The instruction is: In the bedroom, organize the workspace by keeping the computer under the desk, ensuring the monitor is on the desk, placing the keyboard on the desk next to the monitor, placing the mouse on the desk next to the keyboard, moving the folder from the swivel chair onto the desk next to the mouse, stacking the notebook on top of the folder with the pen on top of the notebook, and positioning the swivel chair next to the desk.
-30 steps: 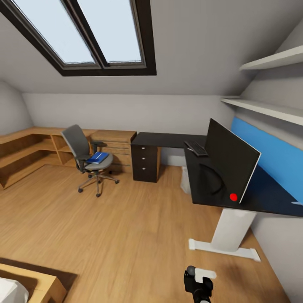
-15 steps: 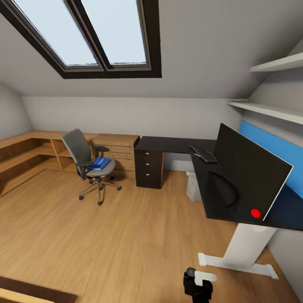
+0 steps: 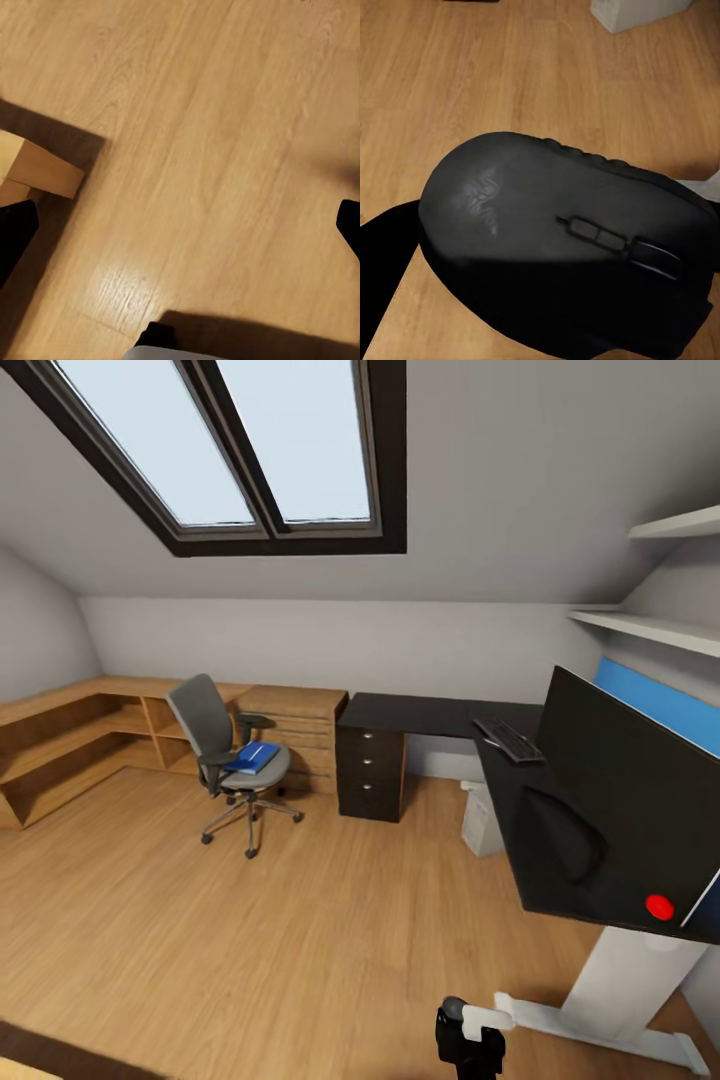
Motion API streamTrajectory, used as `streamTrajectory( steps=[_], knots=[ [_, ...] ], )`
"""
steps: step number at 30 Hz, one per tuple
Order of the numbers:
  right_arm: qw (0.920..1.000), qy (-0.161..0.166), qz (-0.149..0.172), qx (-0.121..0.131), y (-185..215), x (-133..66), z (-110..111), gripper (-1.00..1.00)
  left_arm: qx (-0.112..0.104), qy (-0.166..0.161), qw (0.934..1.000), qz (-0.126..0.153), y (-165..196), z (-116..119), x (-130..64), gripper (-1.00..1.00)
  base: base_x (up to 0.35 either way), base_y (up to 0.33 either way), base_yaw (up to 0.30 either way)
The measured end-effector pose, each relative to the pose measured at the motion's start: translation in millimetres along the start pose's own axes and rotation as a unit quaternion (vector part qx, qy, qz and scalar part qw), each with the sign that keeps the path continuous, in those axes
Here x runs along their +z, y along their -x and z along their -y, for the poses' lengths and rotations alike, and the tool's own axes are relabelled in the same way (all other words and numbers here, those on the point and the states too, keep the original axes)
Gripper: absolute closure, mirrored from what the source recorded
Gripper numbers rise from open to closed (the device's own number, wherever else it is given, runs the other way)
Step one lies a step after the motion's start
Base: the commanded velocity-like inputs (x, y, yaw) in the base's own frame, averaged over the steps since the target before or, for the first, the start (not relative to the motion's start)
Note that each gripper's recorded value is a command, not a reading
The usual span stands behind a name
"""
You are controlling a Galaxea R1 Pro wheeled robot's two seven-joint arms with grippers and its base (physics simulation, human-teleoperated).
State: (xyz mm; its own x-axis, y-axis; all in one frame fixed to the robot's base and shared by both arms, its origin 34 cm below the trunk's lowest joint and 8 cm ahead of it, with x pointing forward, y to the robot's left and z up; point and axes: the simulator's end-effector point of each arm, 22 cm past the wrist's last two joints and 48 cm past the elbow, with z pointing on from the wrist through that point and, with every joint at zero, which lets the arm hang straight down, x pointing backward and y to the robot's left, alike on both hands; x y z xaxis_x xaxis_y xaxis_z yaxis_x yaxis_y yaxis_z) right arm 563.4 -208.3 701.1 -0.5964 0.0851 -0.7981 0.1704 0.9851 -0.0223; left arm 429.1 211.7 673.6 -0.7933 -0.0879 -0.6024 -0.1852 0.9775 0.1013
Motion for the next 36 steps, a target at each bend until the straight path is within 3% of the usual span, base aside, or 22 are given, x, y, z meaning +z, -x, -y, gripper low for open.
streamTrajectory(
  steps=[36],
  knots=[
    [0.9998, -0.001, 0.018, 0.005, 21.5, -34.5, 5.0, 1.00, 0.001, 0.001, 1.0000, -0.002, 11.2, -5.9, -34.3, -1.00, 0.322, 0.000, 0.006]
  ],
)
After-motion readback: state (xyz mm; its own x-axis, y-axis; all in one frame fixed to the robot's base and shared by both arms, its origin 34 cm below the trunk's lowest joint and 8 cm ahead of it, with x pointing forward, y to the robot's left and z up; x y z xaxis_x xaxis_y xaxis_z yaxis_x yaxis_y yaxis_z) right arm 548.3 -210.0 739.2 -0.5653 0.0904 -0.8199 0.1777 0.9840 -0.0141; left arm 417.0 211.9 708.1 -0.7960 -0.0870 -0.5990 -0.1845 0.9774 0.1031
